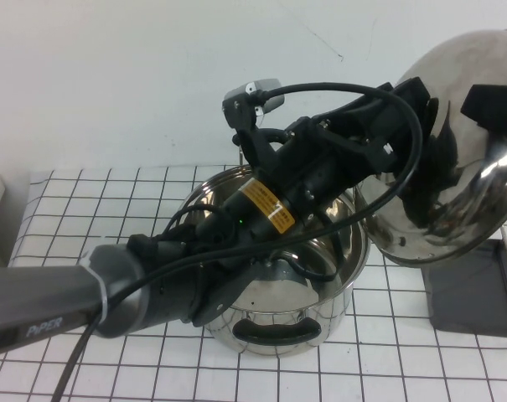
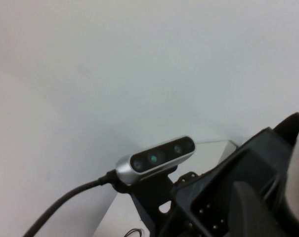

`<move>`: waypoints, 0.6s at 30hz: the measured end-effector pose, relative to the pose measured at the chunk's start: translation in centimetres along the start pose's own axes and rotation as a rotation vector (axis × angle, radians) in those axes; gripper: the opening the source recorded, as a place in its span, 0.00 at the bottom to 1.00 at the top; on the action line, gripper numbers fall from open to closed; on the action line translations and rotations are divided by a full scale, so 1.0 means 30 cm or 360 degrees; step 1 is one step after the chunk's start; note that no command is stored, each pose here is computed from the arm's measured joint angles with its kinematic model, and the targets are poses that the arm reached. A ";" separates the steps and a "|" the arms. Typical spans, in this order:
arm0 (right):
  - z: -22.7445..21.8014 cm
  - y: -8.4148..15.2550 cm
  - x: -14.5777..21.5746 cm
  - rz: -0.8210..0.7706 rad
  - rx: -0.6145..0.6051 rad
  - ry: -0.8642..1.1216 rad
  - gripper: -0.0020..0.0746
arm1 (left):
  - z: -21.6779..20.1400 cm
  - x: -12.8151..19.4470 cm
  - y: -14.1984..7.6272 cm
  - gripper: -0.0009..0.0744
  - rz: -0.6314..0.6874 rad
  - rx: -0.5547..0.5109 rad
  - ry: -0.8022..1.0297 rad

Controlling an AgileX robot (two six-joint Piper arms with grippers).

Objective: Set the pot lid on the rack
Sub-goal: Hand over the pot lid, then place the pot lid on the pot rack

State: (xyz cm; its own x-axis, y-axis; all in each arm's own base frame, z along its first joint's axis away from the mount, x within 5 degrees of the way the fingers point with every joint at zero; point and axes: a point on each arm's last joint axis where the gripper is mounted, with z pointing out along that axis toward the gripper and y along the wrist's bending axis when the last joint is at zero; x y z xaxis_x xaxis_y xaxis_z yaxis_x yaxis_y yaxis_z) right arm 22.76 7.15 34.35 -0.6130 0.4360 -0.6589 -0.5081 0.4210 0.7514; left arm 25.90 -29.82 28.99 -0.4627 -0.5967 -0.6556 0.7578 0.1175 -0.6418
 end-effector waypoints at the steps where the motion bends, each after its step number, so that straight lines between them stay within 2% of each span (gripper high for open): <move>1: 0.001 0.000 -0.002 -0.0001 -0.0001 -0.0001 0.18 | 0.000 0.000 0.000 0.43 -0.0001 -0.0002 -0.0002; 8: 0.002 0.002 -0.001 -0.0027 -0.0007 0.0008 0.16 | -0.007 -0.020 0.019 0.45 -0.0036 -0.0002 0.0015; 12: 0.005 -0.019 0.000 -0.0180 0.0073 0.0027 0.15 | -0.022 -0.079 0.060 0.73 -0.0181 -0.0015 -0.0028; 14: 0.006 -0.016 -0.006 -0.0239 0.0078 0.0029 0.15 | -0.035 -0.106 0.085 0.84 -0.0185 -0.0017 0.0001; 16: 0.007 -0.004 -0.019 -0.0306 0.0066 0.0020 0.15 | -0.053 -0.131 0.111 0.89 -0.0146 -0.0019 0.0059; 18: 0.006 0.022 -0.040 -0.0401 0.0042 -0.0003 0.15 | -0.072 -0.159 0.136 0.88 -0.0109 -0.0021 0.0112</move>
State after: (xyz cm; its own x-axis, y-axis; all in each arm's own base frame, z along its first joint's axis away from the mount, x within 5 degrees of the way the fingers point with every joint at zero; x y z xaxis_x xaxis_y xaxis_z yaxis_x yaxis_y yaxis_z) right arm 23.26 7.04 35.61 -0.4680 0.3161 -0.8252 -0.6288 0.5371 0.5623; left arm 30.20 -24.77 28.65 -0.5449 -0.5466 -0.6358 0.7171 0.0891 -0.6912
